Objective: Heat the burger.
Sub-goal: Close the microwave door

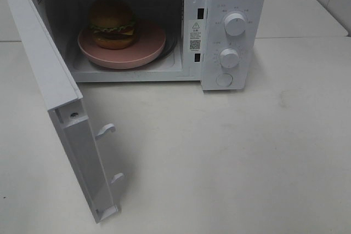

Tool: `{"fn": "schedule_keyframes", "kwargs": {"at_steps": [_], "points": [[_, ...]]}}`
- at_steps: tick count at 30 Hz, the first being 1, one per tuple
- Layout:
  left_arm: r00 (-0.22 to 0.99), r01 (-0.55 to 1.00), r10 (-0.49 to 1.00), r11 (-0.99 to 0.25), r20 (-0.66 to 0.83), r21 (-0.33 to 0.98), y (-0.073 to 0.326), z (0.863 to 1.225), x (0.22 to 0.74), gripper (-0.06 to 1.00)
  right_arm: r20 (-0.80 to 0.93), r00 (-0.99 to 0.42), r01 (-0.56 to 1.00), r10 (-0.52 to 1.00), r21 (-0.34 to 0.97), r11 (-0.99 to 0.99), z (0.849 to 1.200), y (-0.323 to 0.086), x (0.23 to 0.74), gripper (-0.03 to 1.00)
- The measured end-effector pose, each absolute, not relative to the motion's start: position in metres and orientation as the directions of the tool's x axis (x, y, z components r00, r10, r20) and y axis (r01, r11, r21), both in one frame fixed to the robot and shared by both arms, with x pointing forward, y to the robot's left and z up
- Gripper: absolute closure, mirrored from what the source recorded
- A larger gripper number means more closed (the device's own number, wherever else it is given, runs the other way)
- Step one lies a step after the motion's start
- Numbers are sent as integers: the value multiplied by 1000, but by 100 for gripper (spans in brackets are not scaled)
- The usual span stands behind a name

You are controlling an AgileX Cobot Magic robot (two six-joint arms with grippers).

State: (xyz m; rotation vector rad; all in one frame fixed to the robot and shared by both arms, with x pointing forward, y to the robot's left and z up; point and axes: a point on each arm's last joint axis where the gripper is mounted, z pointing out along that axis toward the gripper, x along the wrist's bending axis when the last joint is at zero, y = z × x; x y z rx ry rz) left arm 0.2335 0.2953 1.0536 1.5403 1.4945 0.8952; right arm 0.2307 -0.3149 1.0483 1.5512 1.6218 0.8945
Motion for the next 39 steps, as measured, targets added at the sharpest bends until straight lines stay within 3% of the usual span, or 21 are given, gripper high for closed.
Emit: {"fn": "schedule_keyframes", "kwargs": {"at_steps": [26, 32, 33, 34, 36, 37, 38, 39], "points": [[52, 420, 998, 14, -40, 908, 295, 1062, 241, -2, -30, -27, 508, 999, 861, 40, 1048, -315, 231, 22], [44, 417, 998, 21, -44, 909, 296, 1071, 264, 14, -30, -27, 508, 999, 861, 40, 1048, -315, 231, 22], [40, 414, 998, 23, -43, 910, 296, 1074, 273, 25, -30, -27, 508, 999, 861, 40, 1048, -315, 231, 22], [40, 414, 998, 23, -43, 910, 296, 1074, 273, 25, -30, -27, 508, 999, 861, 40, 1048, -315, 231, 22], [34, 414, 998, 26, -44, 910, 297, 1072, 288, 41, -30, -27, 508, 999, 861, 40, 1048, -315, 231, 22], [34, 414, 998, 26, -44, 910, 297, 1072, 288, 41, -30, -27, 508, 999, 861, 40, 1048, -315, 231, 22], [29, 422, 999, 29, -45, 906, 297, 1069, 301, 53, -30, -27, 508, 999, 861, 40, 1048, -315, 231, 22], [27, 431, 999, 29, -45, 902, 297, 1067, 307, 59, -30, -27, 508, 999, 861, 40, 1048, -315, 231, 22]]}}
